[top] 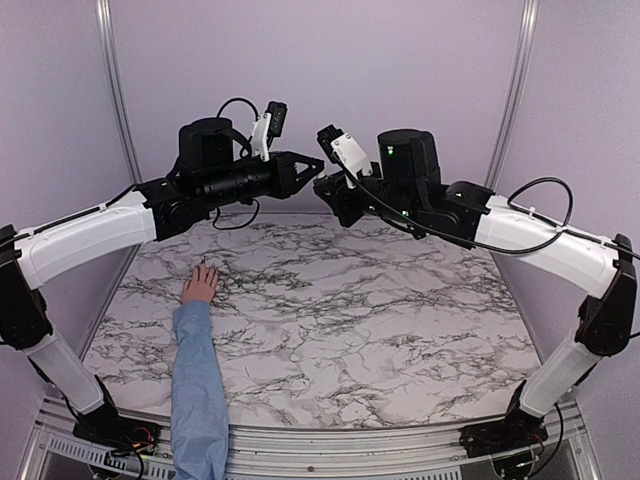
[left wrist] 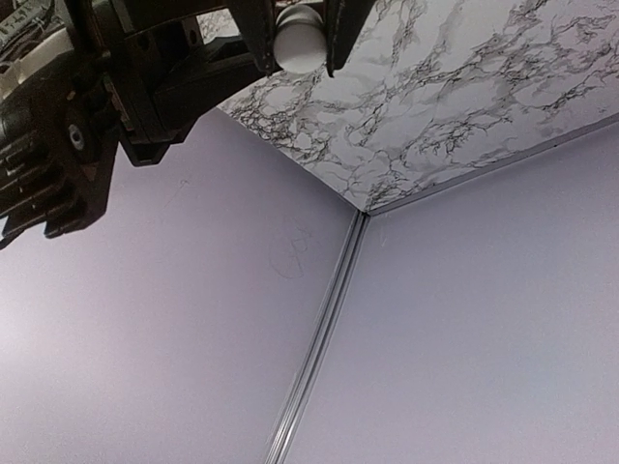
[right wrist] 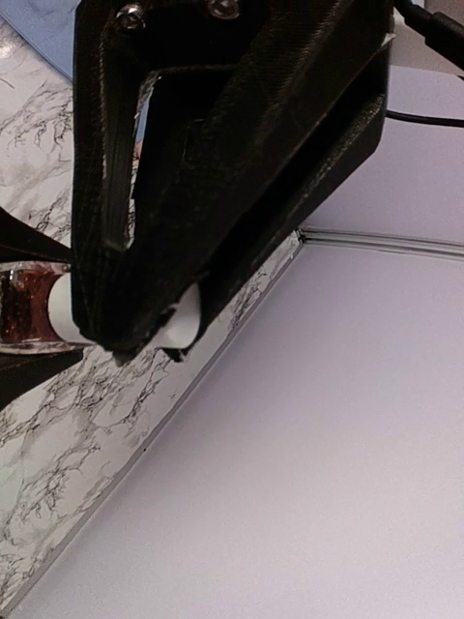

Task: Paint the nails
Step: Screw the nail polish bottle.

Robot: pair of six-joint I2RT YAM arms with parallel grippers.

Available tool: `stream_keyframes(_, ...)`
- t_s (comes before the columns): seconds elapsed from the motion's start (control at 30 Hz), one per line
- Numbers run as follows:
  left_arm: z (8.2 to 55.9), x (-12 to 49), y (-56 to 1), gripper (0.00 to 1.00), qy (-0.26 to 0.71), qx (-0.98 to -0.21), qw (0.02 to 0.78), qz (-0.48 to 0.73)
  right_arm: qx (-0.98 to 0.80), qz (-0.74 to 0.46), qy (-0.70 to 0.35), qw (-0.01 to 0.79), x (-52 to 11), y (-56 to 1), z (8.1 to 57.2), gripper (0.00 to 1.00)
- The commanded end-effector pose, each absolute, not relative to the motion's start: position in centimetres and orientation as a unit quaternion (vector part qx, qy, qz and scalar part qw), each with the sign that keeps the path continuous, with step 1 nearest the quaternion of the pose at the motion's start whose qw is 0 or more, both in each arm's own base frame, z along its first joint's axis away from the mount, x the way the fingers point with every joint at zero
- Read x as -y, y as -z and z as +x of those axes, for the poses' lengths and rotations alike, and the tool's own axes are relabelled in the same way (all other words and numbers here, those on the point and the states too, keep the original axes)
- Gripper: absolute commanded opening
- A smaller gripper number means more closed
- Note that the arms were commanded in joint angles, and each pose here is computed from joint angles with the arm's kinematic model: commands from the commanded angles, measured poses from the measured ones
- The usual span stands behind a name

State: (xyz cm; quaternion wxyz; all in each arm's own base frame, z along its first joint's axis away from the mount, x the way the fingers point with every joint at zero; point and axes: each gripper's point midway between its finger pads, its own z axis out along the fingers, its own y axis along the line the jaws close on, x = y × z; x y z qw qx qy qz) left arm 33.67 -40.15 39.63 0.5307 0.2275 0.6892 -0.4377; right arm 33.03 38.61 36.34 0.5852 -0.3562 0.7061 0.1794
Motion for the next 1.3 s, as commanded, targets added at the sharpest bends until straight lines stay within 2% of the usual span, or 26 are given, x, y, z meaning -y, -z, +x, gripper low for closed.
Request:
stream_keyframes(0.0, 32.0, 40.3, -40.3, 0.0, 0.454, -0.662, 0.532, 0.27, -0.648, -0.39, -0.253, 0.603, -40.1, -40.9, 30.5, 0.0)
stream_keyframes(0.63, 28.1, 38.7, -41.9, 0.0, 0.493, -0.585, 0.512, 0.39, -0.498, -0.499, -0.456, 0.544, -40.5, -45.4, 23.0, 0.0)
stream_keyframes(0.97, 23.9, 39.2, -42.7, 0.0, 0.55, -0.517, 0.457, 0.47, -0.404, -0.543, -0.558, 0.48, -39.7, -47.5, 18.4, 0.0)
stream_keyframes(1.27, 20.7, 39.2, -43.1, 0.0, 0.601, -0.467, 0.391, 0.518, -0.368, -0.558, -0.591, 0.452, -39.2, -48.4, 16.6, 0.0)
